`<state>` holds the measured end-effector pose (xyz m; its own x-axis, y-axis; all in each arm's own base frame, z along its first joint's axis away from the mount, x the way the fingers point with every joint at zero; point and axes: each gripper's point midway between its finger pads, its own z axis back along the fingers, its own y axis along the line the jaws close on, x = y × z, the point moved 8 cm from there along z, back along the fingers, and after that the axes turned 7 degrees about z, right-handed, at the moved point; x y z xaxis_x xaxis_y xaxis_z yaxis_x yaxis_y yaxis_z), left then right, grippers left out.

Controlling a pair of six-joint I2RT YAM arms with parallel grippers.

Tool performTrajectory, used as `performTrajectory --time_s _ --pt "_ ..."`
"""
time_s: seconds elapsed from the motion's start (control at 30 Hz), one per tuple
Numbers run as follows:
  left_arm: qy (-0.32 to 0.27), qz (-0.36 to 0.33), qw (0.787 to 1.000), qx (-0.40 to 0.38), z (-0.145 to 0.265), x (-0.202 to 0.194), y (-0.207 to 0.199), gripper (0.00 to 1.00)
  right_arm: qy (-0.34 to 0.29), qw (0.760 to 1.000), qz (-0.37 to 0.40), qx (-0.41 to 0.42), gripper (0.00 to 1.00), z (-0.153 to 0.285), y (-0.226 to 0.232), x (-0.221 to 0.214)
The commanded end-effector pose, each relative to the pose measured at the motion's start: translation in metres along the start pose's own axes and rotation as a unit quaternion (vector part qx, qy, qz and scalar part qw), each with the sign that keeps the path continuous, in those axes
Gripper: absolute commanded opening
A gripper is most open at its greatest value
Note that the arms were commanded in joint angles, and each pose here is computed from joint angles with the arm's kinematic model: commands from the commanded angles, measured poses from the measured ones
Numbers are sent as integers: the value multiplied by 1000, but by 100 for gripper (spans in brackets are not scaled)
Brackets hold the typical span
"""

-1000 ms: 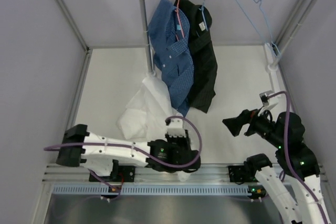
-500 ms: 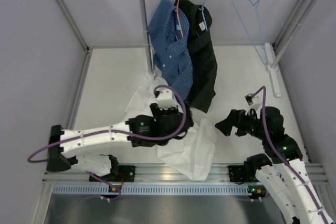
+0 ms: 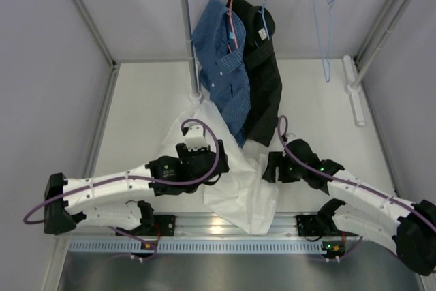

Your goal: Place the shirt on the hanger

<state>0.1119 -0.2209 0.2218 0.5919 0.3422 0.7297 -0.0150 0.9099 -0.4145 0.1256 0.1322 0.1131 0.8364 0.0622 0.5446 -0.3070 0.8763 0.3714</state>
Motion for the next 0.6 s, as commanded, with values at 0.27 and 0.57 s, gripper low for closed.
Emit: performTrajectory --time_s 0.27,0.57 --pt "-22 20 999 -21 13 15 15 98 -207 974 96 10 0 31 51 68" --pt "-114 98 988 -23 43 60 46 98 -302 897 238 219 0 159 139 145"
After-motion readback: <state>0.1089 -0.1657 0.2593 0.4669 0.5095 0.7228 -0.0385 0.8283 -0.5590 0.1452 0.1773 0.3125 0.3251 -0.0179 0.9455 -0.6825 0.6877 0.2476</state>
